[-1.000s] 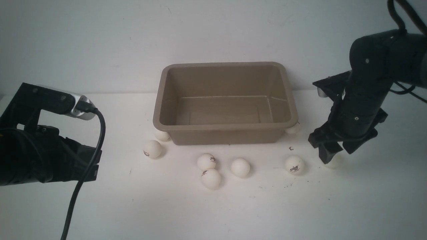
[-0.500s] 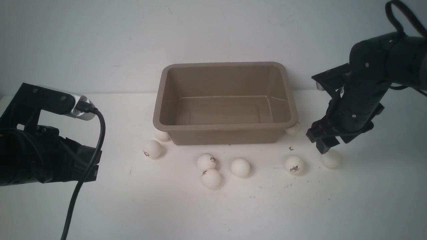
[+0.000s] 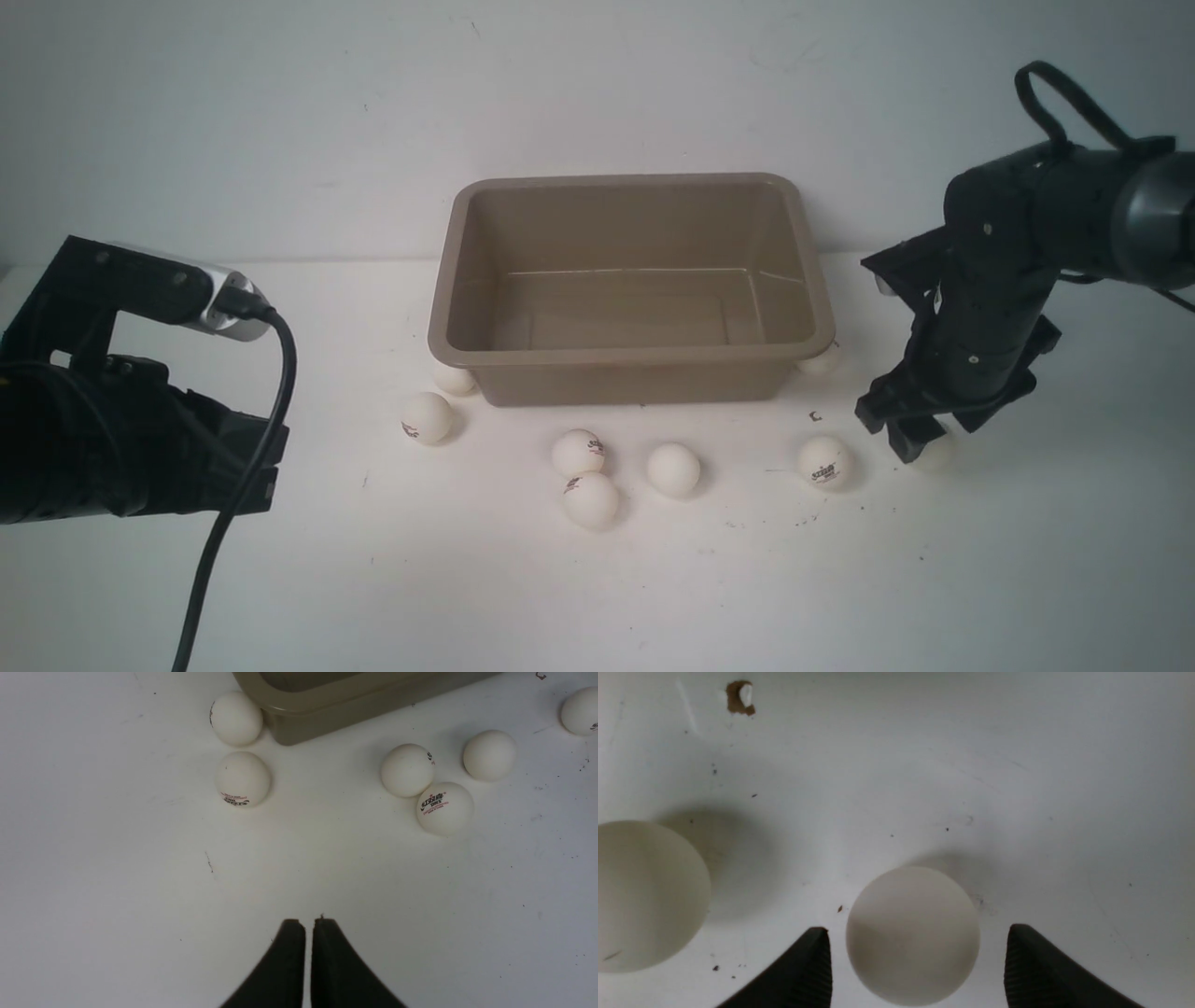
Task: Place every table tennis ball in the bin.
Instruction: Use the right arm to clamp the table tennis ball closest to it, then use the right arm to put the table tennis ball into the box, then use the right arm to clamp the table tennis ball closest to it, then use the right arm to put the table tennis ball into the box, then use the right arm to clamp the table tennis ball closest to it
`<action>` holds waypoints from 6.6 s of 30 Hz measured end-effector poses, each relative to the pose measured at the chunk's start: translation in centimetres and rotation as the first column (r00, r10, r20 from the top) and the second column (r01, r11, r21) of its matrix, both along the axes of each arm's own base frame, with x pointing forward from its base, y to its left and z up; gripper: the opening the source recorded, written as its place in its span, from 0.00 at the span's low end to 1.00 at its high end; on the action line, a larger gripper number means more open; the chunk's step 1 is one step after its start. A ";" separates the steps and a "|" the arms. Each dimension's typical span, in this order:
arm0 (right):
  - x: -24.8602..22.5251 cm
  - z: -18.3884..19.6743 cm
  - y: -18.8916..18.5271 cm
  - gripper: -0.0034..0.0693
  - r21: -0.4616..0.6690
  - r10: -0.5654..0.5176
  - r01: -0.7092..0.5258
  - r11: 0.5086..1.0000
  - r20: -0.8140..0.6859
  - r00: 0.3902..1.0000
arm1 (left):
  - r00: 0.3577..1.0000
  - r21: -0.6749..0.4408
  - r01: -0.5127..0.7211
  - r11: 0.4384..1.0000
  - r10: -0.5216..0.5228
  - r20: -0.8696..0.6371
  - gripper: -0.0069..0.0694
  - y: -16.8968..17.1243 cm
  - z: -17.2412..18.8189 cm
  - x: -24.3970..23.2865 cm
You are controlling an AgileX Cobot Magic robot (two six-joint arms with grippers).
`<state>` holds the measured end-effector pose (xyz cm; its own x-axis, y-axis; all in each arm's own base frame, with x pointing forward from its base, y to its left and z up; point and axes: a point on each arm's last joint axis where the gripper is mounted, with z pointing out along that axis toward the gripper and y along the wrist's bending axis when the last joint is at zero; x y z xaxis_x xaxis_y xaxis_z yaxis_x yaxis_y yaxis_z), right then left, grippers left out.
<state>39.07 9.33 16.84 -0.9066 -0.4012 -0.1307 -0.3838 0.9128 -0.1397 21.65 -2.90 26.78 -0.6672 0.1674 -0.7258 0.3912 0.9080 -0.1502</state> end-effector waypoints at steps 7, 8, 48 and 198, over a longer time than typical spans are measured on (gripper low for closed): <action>0.3 -1.7 -0.2 0.66 -0.006 -0.006 0.006 1.000 -0.025 1.000 | 1.000 0.000 0.000 1.000 0.000 0.000 0.10 0.0 0.0 0.0; 0.4 -1.8 -0.2 0.64 -0.006 -0.006 0.006 1.000 -0.025 1.000 | 1.000 0.000 0.000 1.000 0.000 0.000 0.10 0.0 0.0 0.0; 5.2 9.7 8.9 0.74 0.227 0.119 -0.174 0.958 0.234 0.965 | 1.000 0.008 0.005 1.000 -0.005 -0.002 0.10 0.0 0.0 0.0; -4.0 9.6 20.0 0.70 0.154 0.398 -0.421 0.894 0.158 0.904 | 0.999 0.037 0.044 0.998 -0.043 -0.032 0.10 0.0 -0.3 -0.3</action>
